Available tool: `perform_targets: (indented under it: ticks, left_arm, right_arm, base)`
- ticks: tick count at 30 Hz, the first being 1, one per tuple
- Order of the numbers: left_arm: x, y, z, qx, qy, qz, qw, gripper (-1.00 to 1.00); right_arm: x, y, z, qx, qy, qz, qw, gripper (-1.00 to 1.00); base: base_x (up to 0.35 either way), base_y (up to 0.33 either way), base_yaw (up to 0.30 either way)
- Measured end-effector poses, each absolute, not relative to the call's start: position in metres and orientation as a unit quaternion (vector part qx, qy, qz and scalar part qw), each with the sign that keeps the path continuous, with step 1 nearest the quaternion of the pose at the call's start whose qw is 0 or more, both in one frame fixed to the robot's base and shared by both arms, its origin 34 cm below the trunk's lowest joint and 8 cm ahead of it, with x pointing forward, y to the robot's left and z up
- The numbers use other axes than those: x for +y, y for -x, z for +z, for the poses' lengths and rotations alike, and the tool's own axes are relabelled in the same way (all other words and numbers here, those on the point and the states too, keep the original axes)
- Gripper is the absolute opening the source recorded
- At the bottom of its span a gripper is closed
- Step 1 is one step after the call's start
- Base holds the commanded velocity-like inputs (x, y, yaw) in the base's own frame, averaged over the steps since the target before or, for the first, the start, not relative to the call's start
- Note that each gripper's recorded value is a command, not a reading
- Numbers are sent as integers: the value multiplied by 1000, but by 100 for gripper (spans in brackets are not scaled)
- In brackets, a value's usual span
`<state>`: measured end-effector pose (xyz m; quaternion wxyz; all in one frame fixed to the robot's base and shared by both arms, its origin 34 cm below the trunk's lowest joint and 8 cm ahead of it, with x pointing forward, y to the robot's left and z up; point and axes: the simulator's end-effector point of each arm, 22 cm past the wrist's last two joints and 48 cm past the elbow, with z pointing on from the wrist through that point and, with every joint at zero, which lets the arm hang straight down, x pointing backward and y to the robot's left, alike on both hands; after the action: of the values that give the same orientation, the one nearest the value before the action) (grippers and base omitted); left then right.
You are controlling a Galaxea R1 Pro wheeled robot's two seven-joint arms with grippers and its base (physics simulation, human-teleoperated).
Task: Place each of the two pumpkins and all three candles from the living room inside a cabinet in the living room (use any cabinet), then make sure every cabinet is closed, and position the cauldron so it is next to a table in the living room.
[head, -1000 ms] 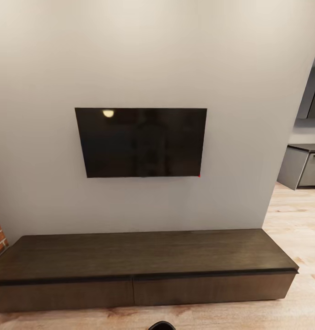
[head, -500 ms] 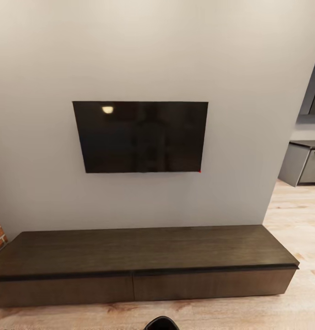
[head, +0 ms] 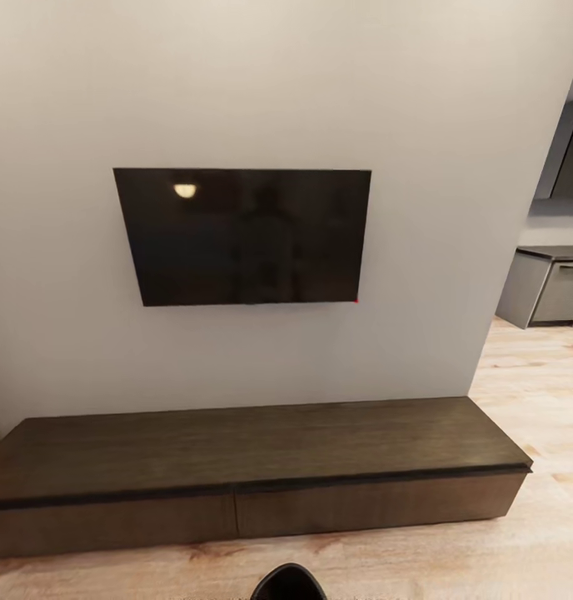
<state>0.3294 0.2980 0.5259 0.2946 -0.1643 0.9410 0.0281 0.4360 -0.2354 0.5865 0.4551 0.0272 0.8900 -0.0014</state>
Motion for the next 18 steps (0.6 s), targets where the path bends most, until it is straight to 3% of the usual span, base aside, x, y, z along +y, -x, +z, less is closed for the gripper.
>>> perform_targets:
  ticks: [18]
  left_arm:
    - [302,-326,495,943,163,32,289,100]
  right_arm:
    - [-237,-428,550,896,-28,-3,443,100]
  base:
    - [0,0,-89]
